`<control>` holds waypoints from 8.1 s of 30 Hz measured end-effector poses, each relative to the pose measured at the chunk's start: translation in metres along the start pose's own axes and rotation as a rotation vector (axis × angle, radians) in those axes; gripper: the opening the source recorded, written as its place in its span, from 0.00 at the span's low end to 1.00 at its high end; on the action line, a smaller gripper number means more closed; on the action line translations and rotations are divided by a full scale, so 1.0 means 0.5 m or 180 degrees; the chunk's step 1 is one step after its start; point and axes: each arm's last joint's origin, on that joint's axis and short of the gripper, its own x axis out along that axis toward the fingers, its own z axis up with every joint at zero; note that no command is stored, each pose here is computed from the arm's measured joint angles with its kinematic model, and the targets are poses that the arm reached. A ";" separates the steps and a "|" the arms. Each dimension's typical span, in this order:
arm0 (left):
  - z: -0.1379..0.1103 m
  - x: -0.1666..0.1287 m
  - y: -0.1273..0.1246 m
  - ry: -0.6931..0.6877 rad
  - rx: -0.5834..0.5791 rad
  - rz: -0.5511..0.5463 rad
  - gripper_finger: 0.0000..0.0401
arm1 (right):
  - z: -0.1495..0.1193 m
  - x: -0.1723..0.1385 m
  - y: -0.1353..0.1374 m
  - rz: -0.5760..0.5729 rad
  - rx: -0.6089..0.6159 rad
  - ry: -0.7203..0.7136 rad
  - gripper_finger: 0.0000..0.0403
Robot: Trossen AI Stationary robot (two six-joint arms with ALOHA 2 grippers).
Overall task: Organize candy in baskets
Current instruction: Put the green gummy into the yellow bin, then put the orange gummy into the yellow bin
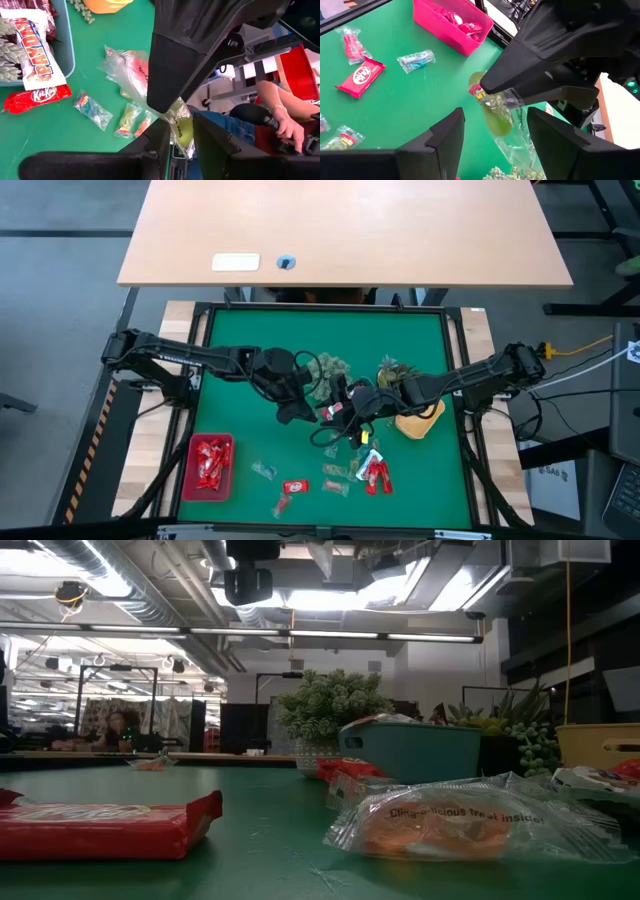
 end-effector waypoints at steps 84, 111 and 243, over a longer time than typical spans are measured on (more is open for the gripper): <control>0.005 -0.003 0.017 -0.0321 0.0288 0.0559 0.36 | -0.154 -0.175 0.062 0.1235 0.1489 0.3575 0.08; -0.009 -0.124 0.189 0.0667 0.0106 0.3047 0.36 | -0.152 -0.171 0.062 0.1210 0.1522 0.3504 0.40; 0.074 -0.050 0.001 -0.0524 0.0907 0.0366 0.00 | -0.014 -0.060 -0.014 -0.0314 0.1075 0.0421 0.41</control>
